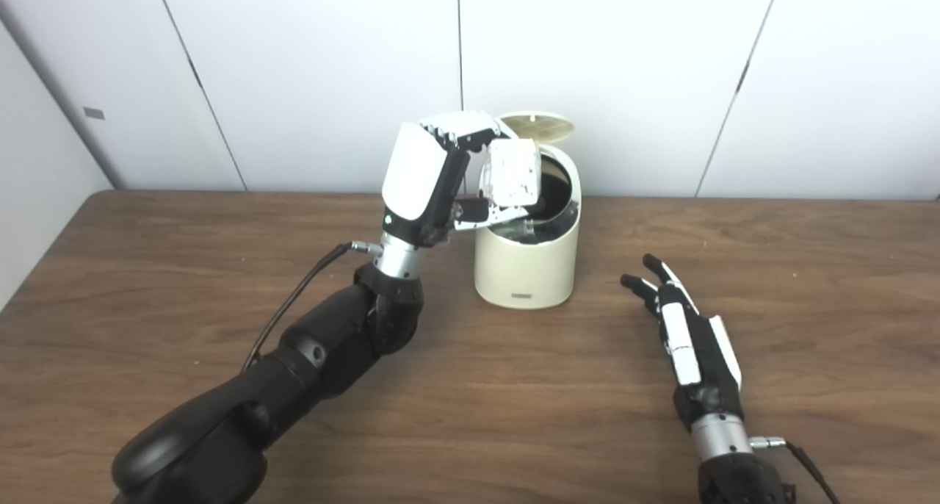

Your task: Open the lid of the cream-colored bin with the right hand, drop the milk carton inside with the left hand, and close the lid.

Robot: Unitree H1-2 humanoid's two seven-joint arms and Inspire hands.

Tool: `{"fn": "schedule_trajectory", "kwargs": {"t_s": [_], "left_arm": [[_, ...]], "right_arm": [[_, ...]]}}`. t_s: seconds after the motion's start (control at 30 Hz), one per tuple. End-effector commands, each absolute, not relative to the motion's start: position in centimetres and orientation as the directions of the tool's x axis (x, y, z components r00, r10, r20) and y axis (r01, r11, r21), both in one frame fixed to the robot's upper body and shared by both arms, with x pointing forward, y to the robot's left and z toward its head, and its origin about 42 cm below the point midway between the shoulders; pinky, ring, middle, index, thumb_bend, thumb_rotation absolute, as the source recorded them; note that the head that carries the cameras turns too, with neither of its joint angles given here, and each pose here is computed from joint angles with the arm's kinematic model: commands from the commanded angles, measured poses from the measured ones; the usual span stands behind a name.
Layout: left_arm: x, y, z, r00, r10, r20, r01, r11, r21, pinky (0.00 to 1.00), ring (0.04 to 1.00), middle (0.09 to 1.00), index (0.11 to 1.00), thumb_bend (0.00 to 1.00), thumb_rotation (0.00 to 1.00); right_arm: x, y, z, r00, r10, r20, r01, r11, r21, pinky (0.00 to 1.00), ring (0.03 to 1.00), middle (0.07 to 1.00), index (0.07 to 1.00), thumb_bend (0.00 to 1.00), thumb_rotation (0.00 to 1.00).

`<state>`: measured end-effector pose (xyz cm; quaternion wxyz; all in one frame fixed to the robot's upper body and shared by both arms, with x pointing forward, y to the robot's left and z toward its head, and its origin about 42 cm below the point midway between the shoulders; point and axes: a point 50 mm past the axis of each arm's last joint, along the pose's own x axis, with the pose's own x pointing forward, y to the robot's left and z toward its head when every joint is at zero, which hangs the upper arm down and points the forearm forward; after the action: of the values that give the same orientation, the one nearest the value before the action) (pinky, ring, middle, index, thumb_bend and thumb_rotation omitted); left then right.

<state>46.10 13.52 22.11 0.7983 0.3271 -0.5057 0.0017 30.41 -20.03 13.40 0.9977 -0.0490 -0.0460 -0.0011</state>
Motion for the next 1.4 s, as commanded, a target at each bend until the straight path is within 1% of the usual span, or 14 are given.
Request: {"fn": "schedule_trajectory", "kwargs": {"t_s": [0.0,0.23,0.37,0.47,0.57,0.67,0.7,0.83,1.0,1.1,1.17,1.23,1.3,1.37], "left_arm": [[47.1,13.1,24.7,0.421,-0.316,0.850,-0.370,0.796,0.479,0.38,0.455,0.509,0.459,0.48,0.00],[46.8,12.4,25.0,0.360,-0.314,0.879,-0.383,0.809,0.446,0.37,0.443,0.505,0.441,0.48,0.00],[46.7,12.1,25.2,0.339,-0.314,0.887,-0.382,0.815,0.435,0.35,0.439,0.507,0.444,0.48,0.00],[46.6,12.0,25.4,0.332,-0.313,0.890,-0.379,0.820,0.430,0.37,0.451,0.517,0.453,0.48,0.00],[46.4,11.9,25.5,0.323,-0.312,0.893,-0.375,0.824,0.424,0.36,0.443,0.515,0.440,0.48,0.00],[46.2,11.7,25.6,0.306,-0.311,0.900,-0.374,0.830,0.414,0.36,0.443,0.514,0.437,0.48,0.00],[46.2,11.7,25.7,0.304,-0.311,0.901,-0.374,0.831,0.413,0.36,0.442,0.514,0.437,0.48,0.00],[46.4,11.5,25.6,0.311,-0.310,0.899,-0.373,0.830,0.415,0.36,0.436,0.513,0.437,0.48,0.00],[46.9,11.5,25.0,0.360,-0.313,0.879,-0.371,0.816,0.443,0.38,0.454,0.516,0.451,0.48,0.00],[47.1,11.5,24.7,0.409,-0.291,0.865,-0.358,0.821,0.445,0.38,0.455,0.504,0.445,0.48,0.00],[47.2,11.4,24.5,0.475,-0.245,0.845,-0.325,0.844,0.427,0.37,0.450,0.497,0.440,0.48,0.00],[47.3,11.3,24.3,0.516,-0.219,0.828,-0.302,0.858,0.416,0.37,0.448,0.496,0.439,0.48,0.00],[47.5,11.2,24.2,0.543,-0.206,0.814,-0.291,0.863,0.412,0.37,0.444,0.503,0.443,0.48,0.00],[47.7,11.1,24.1,0.562,-0.199,0.803,-0.284,0.865,0.414,0.38,0.450,0.510,0.452,0.48,0.00]], "right_arm": [[31.3,-19.5,15.1,0.982,0.016,0.189,0.003,0.995,-0.096,0.95,0.884,0.808,0.930,0.54,1.00],[31.3,-19.4,15.1,0.982,0.016,0.186,0.009,0.991,-0.134,0.94,0.865,0.795,0.941,0.56,1.00],[31.4,-19.5,14.9,0.983,0.017,0.183,0.013,0.986,-0.165,0.93,0.846,0.790,0.941,0.56,1.00],[31.3,-19.5,14.9,0.984,0.018,0.180,0.014,0.985,-0.174,0.93,0.846,0.790,0.940,0.56,1.00],[31.2,-19.3,15.1,0.985,0.018,0.173,0.013,0.985,-0.172,0.94,0.853,0.791,0.939,0.56,1.00],[31.2,-19.3,15.0,0.985,0.014,0.169,0.018,0.982,-0.189,0.94,0.848,0.789,0.933,0.58,1.00],[31.2,-19.2,14.9,0.986,0.014,0.167,0.020,0.981,-0.195,0.97,0.850,0.789,0.932,0.59,1.00],[31.3,-19.2,14.8,0.986,0.016,0.167,0.017,0.980,-0.196,0.95,0.830,0.786,0.933,0.59,1.00],[31.2,-19.2,14.9,0.986,0.018,0.166,0.016,0.979,-0.201,0.96,0.839,0.785,0.932,0.58,1.00],[31.1,-19.2,15.1,0.986,0.020,0.167,0.013,0.980,-0.199,0.93,0.838,0.788,0.936,0.57,1.00],[31.0,-19.2,15.1,0.986,0.022,0.166,0.013,0.979,-0.205,0.92,0.843,0.791,0.935,0.58,1.00],[31.0,-19.3,15.2,0.986,0.022,0.164,0.014,0.977,-0.212,0.92,0.848,0.791,0.935,0.57,1.00],[30.9,-19.3,15.2,0.986,0.020,0.166,0.015,0.978,-0.208,0.96,0.846,0.787,0.937,0.56,1.00],[30.9,-19.4,15.2,0.985,0.020,0.173,0.014,0.981,-0.194,0.94,0.837,0.783,0.942,0.55,1.00]]}}
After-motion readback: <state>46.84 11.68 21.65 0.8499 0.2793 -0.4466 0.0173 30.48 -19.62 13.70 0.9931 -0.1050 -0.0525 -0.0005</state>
